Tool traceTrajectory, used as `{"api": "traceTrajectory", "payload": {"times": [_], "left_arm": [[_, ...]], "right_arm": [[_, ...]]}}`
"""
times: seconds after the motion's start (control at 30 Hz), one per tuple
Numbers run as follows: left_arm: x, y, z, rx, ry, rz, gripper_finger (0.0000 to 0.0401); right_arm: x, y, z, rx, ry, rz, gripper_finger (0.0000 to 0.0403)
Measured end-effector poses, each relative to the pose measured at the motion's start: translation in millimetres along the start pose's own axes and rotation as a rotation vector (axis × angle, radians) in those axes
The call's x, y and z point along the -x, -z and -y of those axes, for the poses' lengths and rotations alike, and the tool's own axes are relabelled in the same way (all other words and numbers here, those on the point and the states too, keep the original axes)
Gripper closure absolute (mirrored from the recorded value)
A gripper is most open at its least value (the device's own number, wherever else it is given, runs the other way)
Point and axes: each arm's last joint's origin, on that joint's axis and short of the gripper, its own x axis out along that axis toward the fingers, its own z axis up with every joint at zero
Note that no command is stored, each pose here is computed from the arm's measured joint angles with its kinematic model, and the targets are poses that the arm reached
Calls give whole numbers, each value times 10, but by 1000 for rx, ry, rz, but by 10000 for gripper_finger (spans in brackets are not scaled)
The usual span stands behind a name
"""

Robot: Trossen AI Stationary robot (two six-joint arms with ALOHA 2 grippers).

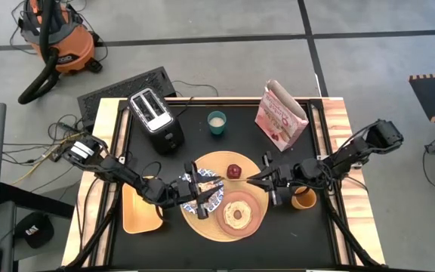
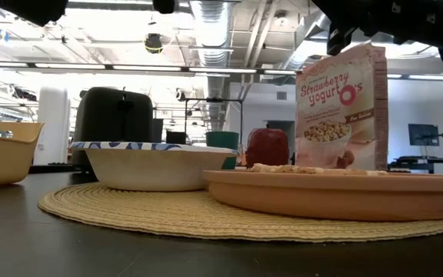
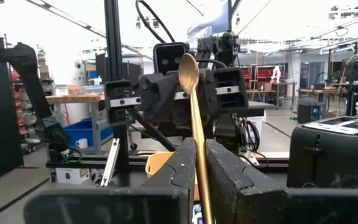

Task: Arrange a breakfast setting
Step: Put the spoon on the table to the left of the bowl

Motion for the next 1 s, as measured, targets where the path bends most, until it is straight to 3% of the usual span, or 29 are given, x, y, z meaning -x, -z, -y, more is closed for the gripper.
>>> {"api": "traceTrajectory", "payload": {"times": [0.27, 0.53, 0.7, 1.0], "left_arm": [[-7, -30, -28, -24, -35, 22, 389], [-4, -22, -38, -19, -82, 1, 397], [91, -162, 8, -59, -145, -33, 401], [435, -669, -10, -189, -310, -246, 401]], "right_arm": [[-2, 3, -1, 1, 1, -5, 348], [-4, 15, 9, -37, 3, -17, 333], [15, -30, -29, -36, -12, -7, 281], [100, -142, -62, 7, -32, -72, 172]]}}
